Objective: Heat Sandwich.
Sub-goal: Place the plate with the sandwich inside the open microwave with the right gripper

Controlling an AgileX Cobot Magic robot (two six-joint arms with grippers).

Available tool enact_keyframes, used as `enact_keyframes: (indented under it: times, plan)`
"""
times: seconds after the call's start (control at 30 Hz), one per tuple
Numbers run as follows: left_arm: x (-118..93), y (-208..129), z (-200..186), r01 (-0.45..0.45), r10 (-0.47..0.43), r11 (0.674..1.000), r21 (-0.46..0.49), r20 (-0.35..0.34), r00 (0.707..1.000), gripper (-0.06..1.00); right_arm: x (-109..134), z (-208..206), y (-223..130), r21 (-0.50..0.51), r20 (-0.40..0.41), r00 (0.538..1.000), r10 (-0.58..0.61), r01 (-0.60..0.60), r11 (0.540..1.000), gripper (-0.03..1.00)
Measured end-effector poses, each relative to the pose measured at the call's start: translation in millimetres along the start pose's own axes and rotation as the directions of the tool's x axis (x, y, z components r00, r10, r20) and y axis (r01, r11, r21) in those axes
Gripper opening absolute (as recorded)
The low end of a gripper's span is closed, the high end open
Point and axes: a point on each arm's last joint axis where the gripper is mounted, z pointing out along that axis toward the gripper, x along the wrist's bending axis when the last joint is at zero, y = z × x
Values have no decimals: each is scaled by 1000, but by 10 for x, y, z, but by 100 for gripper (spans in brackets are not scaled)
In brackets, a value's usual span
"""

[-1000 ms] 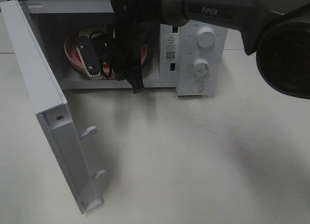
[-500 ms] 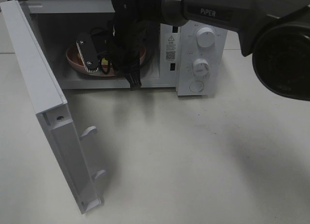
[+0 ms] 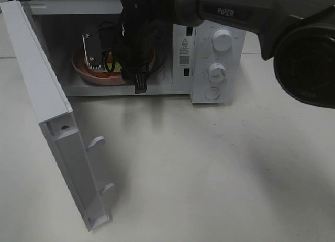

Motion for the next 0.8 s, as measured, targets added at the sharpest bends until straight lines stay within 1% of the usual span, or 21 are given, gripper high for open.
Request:
enact_keyframes:
  times: [0.13,0.3,0.33,0.6,0.73,0.8]
  plan:
    - [0,0,0,0,0,1000,0,0,1000,96,4,-5,11,-12,-6,1000,21,-21,1000,64]
    - [0,0,0,0,0,1000,0,0,1000,96,18,-18,6,-15,-6,1000,24,-24,1000,65]
    - [0,0,0,0,0,1000,0,0,1000,96,27,-43,1,-22,3,1000,28,-28,999,65]
    - [0,0,0,0,0,1000,0,0,1000,96,174,-105,-59,-42,18,999,30,-29,999,65]
    - [0,0,0,0,0,1000,0,0,1000,96,249,-212,-101,-62,50,998,23,-20,998,65]
    - [0,0,0,0,0,1000,0,0,1000,96,278,-222,-115,-63,53,998,19,-15,998,65]
